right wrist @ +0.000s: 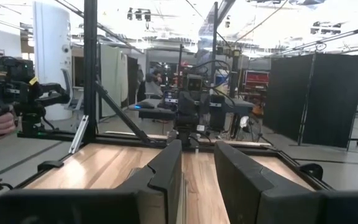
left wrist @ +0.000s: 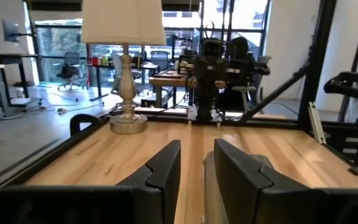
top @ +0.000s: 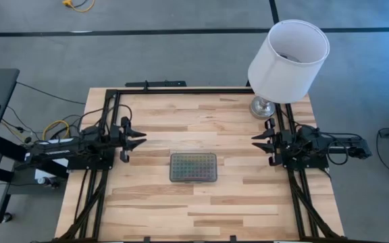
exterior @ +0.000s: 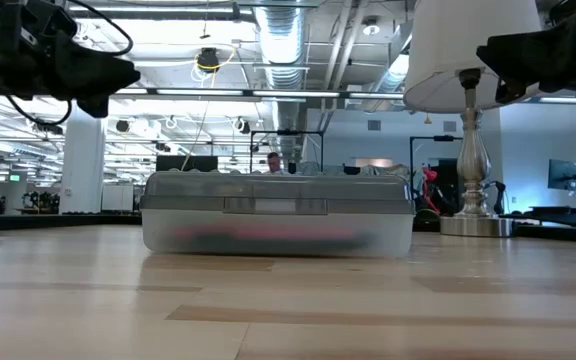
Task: Pick & place school supplies into a supply box
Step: Return to Home Position
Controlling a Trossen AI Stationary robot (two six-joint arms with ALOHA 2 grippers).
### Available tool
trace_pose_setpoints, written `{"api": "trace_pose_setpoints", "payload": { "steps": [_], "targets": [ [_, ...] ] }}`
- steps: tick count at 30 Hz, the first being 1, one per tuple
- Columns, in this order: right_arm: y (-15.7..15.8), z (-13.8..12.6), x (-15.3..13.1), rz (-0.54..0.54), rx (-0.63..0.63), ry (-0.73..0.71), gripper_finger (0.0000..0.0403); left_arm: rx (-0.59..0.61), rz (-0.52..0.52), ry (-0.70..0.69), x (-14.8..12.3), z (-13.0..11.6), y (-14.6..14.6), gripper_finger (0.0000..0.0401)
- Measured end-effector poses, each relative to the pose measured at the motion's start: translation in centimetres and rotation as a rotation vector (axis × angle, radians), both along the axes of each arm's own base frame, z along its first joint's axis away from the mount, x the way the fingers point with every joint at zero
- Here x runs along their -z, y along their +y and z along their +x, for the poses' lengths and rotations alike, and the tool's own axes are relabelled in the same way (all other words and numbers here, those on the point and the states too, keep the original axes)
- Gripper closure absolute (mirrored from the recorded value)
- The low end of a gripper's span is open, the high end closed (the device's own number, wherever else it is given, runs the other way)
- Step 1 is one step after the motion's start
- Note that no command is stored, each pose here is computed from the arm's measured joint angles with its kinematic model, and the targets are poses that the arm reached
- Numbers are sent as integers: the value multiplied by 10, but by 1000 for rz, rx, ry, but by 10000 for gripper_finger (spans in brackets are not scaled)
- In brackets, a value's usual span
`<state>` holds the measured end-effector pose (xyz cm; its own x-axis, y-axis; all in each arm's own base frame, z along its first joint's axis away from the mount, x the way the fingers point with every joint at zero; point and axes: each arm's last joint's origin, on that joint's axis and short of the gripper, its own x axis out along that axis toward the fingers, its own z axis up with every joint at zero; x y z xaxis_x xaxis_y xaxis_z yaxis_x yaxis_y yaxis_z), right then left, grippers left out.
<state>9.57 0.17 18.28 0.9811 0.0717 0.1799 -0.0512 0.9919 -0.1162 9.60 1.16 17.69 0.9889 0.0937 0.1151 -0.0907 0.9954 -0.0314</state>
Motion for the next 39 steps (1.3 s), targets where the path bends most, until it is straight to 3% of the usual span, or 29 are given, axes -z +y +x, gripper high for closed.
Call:
{"api": "trace_pose_setpoints", "payload": {
  "steps": [9,39],
  "targets": [
    [-1,1,9,25,24,90,310,-72,46,86,8,1,2,310],
    [-2,6,22,23,73,243,310,-51,51,93,9,1,1,310]
  ]
}}
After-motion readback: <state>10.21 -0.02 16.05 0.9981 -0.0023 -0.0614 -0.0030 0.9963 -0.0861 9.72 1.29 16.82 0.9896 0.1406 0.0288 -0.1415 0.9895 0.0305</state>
